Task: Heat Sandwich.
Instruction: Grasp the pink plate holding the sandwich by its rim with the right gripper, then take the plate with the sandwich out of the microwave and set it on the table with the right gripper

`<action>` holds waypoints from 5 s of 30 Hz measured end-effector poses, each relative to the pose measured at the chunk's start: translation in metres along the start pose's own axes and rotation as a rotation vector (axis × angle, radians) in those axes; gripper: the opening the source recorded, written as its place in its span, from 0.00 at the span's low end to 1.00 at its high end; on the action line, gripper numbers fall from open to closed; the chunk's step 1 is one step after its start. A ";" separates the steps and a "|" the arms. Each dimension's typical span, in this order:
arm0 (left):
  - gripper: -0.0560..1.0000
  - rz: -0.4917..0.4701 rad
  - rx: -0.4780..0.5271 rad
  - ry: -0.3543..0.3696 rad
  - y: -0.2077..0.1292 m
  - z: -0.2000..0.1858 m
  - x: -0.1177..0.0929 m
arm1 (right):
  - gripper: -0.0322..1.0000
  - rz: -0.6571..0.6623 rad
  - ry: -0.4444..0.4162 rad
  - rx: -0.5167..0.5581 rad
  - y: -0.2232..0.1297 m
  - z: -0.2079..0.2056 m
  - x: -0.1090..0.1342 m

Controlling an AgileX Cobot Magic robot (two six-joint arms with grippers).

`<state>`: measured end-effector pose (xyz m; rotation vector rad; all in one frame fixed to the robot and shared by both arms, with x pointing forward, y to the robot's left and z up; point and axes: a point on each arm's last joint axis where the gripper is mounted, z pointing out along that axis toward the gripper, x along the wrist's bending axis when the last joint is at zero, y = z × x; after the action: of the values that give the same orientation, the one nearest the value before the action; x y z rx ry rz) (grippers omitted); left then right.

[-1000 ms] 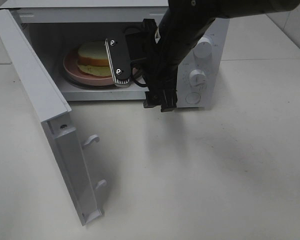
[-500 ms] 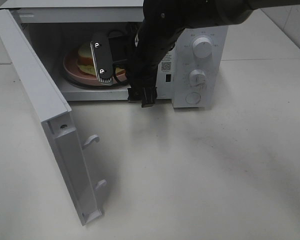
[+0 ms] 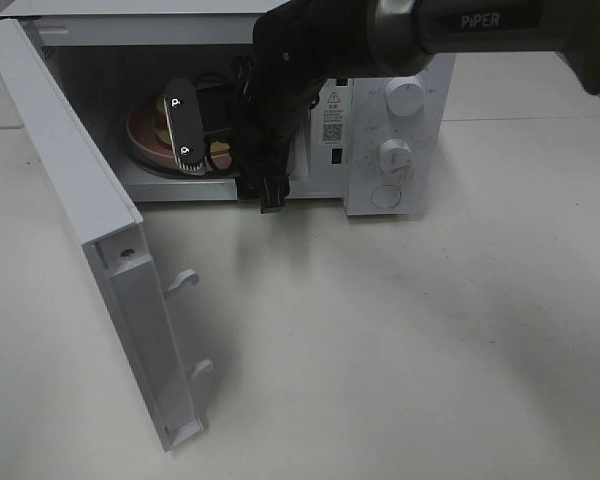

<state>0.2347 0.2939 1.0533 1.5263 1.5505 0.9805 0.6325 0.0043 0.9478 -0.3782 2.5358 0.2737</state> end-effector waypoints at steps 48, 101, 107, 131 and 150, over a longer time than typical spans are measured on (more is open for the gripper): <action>0.97 0.000 0.000 0.000 0.000 0.000 0.000 | 0.15 0.022 0.016 0.049 0.022 0.055 -0.006; 0.97 0.000 0.000 0.000 0.000 0.000 0.000 | 0.14 -0.106 0.053 -0.003 0.004 -0.013 0.036; 0.97 0.000 0.000 0.000 0.000 0.000 0.000 | 0.14 -0.108 0.025 -0.025 0.001 -0.023 0.043; 0.97 0.000 0.000 0.000 0.000 0.000 0.000 | 0.14 -0.212 -0.126 -0.125 -0.014 -0.075 0.088; 0.97 0.000 0.000 0.000 0.000 0.000 0.000 | 0.14 -0.254 -0.060 -0.116 -0.031 -0.104 0.138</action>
<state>0.2347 0.2939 1.0533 1.5263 1.5505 0.9805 0.4802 -0.0815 0.9537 -0.7192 2.3880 0.3290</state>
